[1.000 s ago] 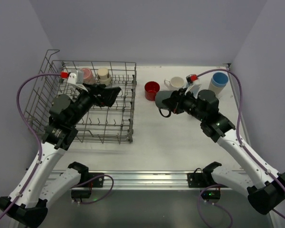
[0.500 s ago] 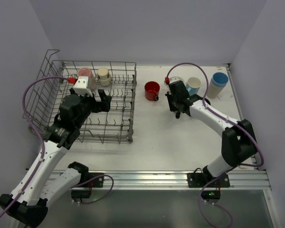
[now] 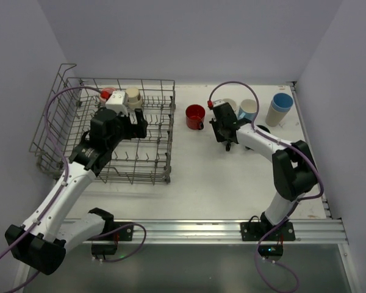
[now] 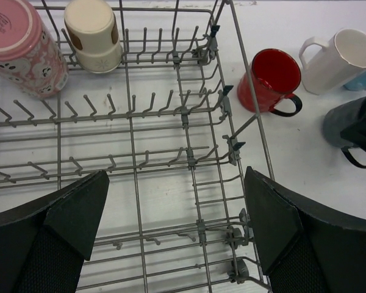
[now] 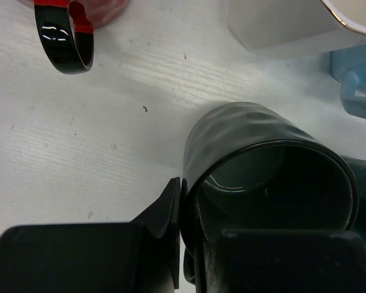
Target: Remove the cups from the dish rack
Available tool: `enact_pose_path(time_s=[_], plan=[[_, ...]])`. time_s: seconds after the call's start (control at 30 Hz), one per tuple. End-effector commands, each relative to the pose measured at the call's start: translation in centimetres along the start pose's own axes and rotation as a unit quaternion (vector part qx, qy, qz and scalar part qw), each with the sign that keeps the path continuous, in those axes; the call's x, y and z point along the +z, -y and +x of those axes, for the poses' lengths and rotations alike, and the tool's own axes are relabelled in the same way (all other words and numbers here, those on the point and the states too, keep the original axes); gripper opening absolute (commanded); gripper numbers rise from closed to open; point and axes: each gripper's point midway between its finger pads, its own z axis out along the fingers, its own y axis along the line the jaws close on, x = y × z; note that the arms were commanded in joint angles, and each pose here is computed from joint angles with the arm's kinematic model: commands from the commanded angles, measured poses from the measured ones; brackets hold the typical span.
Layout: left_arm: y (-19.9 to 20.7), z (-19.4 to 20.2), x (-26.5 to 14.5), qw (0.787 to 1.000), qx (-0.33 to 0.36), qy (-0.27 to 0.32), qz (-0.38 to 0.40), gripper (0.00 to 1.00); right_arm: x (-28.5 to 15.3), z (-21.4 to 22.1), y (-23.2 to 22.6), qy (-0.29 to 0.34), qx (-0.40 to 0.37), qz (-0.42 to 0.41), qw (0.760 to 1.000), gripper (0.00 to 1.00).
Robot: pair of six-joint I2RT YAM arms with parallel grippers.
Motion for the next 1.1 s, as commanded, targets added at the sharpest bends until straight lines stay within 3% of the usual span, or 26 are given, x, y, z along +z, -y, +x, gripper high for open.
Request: enact_pose_path(time_s=[0.0,0.2,0.5,0.67,0.87,0.97,1.07], plan=[[0.4,-3.3,0.6,0.999,-0.020,0.026,-0.007,1.00,-1.0,-3.7,0.6,0.062,0.018,-0.003,0.998,0.02],[-1.7,-3.0,6.6,0.995,-0.026,-0.007,-0.093,1.00,-1.4,-3.5,0.2,0.060,0.036,-0.036,0.997,0.19],[-4.7,-6.1,12.4,0.982,-0.032,0.012,-0.188,1.00,-2.4,-3.4,0.4,0.055,0.056,-0.044,0.996,0.25],[-8.8,-8.7,12.3,0.969,-0.055,0.055,-0.234,1.00,-5.9,-5.2,0.3,0.099,0.080,-0.067,0.990,0.62],[-16.1,-7.5,13.2,0.956,-0.090,0.019,-0.278,1.00,-9.6,-6.8,0.6,0.156,0.104,-0.080,0.979,0.99],[-17.7,-7.1,13.6,0.958,-0.100,0.024,-0.266,1.00,-11.0,-7.5,0.3,0.180,0.109,-0.099,0.973,0.99],[-17.9,-5.4,15.8,0.966,-0.099,-0.011,-0.238,1.00,-11.5,-7.9,-0.4,0.193,0.108,-0.120,0.968,0.99]])
